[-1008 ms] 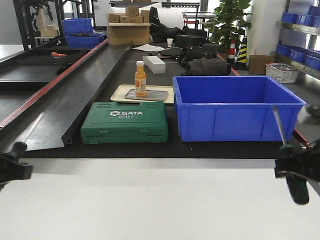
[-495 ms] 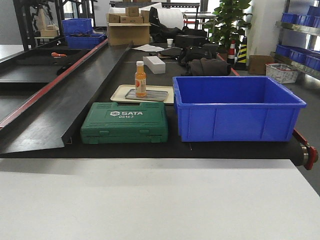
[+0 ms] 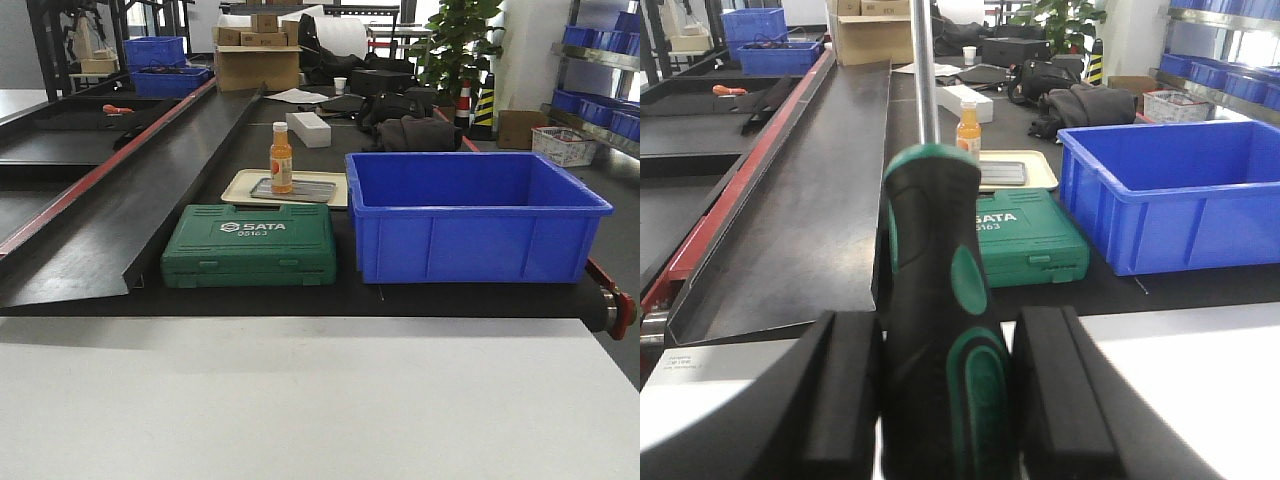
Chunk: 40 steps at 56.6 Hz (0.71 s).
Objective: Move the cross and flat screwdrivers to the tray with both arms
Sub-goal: 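Hold both screwdrivers while the base turns away from the table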
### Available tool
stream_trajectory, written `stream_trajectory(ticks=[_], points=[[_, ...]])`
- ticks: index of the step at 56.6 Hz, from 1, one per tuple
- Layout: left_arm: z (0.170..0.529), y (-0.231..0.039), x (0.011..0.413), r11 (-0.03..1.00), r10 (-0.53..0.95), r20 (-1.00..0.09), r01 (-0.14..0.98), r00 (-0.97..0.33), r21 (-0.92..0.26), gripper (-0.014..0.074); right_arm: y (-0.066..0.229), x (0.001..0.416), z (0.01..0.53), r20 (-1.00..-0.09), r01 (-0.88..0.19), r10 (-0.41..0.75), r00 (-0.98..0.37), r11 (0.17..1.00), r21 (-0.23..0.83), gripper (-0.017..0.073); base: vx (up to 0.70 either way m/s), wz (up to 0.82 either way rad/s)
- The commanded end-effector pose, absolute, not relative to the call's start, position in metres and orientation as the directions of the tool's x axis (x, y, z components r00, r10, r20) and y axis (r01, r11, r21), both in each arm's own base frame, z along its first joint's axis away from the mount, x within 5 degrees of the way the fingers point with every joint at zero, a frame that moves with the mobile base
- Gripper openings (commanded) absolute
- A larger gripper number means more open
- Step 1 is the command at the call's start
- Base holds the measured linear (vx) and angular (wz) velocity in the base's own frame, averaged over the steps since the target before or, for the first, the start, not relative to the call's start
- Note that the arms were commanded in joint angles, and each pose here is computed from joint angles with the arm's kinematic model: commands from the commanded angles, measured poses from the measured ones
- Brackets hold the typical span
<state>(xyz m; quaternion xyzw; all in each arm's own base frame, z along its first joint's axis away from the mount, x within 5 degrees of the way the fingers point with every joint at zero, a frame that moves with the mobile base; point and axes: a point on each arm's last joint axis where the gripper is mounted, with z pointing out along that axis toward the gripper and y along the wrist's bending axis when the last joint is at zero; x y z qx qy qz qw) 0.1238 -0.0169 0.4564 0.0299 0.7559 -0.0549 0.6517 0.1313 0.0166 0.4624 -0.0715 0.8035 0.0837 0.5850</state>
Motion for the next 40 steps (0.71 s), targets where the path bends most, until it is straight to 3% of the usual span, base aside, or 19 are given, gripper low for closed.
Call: stream_trajectory(ticks=[1, 40], points=[[0.4719, -0.0173, 0.1211, 0.990, -0.041, -0.998, 0.130, -0.041, -0.046, -0.0006, 0.0155, 0.1296, 0.4787, -0.981, -0.196, 0.018, -0.194, 0.979, 0.057, -0.0008, 0.00, 0.00], [0.4711, -0.0173, 0.1211, 0.991, -0.040, -0.998, 0.129, -0.049, -0.046, -0.0006, 0.0155, 0.1296, 0.4787, -0.981, -0.196, 0.018, -0.194, 0.979, 0.057, -0.0008, 0.00, 0.00]])
